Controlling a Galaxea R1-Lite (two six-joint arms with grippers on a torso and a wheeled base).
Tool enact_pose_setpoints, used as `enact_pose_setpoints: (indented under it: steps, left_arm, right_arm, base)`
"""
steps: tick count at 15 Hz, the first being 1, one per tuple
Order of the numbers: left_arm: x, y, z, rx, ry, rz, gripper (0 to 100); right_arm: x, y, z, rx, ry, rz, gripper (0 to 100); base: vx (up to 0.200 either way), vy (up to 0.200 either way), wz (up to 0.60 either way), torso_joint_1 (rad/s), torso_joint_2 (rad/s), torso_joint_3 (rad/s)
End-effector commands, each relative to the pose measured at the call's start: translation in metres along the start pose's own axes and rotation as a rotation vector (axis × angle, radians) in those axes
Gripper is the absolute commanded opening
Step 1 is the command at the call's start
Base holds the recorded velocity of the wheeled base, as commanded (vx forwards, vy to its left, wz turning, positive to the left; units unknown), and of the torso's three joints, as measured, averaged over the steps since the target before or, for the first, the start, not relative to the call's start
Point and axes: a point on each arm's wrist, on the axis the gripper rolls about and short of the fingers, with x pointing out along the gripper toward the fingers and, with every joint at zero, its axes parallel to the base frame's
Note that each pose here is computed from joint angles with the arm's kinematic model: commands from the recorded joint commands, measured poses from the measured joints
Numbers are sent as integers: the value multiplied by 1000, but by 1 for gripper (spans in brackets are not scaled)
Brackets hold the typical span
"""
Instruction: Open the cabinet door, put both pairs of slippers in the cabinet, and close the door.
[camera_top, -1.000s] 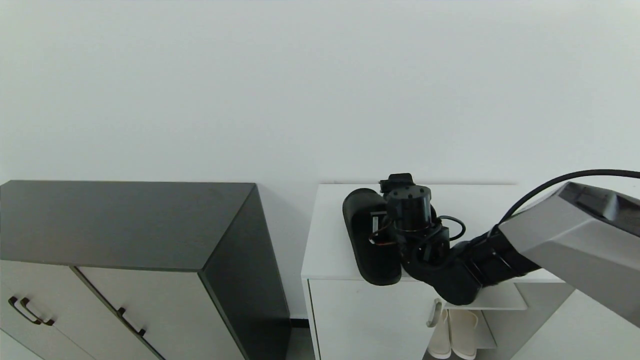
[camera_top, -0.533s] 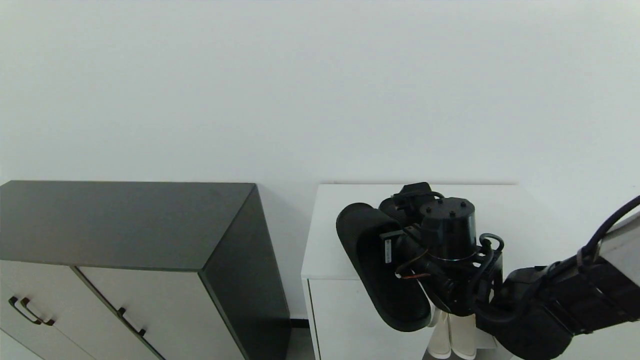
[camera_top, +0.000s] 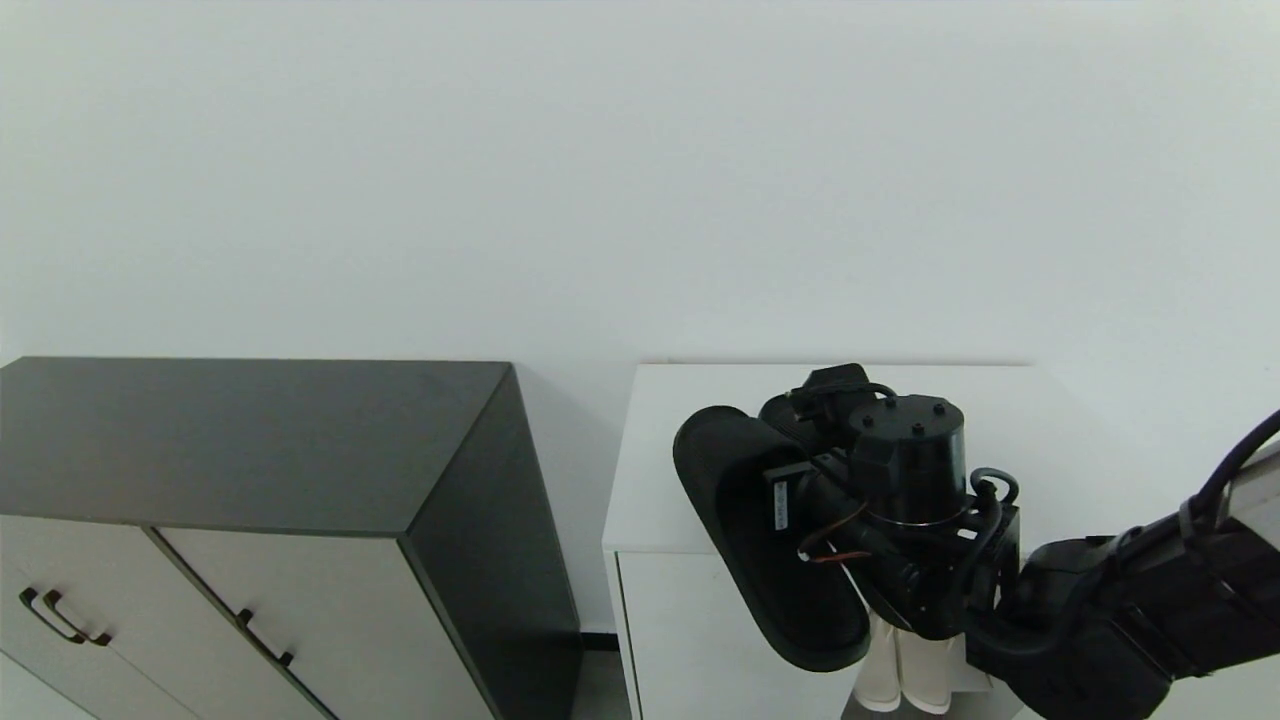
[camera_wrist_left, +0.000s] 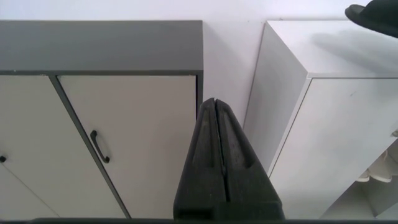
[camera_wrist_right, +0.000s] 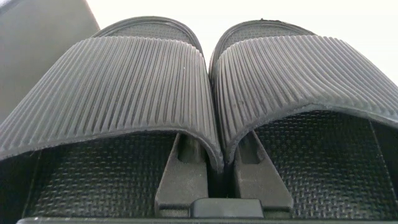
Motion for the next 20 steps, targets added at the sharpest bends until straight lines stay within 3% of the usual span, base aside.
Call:
enact_pose_setpoints:
  steps: [1,9,18,20]
  left_arm:
    - [0,0,0,0,-1,0,0]
    - [0,0,0,0,-1,0,0]
    - [0,0,0,-2,-1,3,0]
    - [0,0,0,-2,-1,3,0]
  right_arm:
    - [-1,0,0,1,-1,2,0]
    - [-1,-1,-2,-2,5,-2,0]
    - [-1,-1,-4,-5,11,-3,0]
    - [-1,-1,-4,-6,12,-1,0]
  base:
    - [-200,0,0,12,2,12]
    - [-200,0,0,-3,0,2]
    - [0,0,0,0,0,0]
    - [0,-200,0,2,0,2]
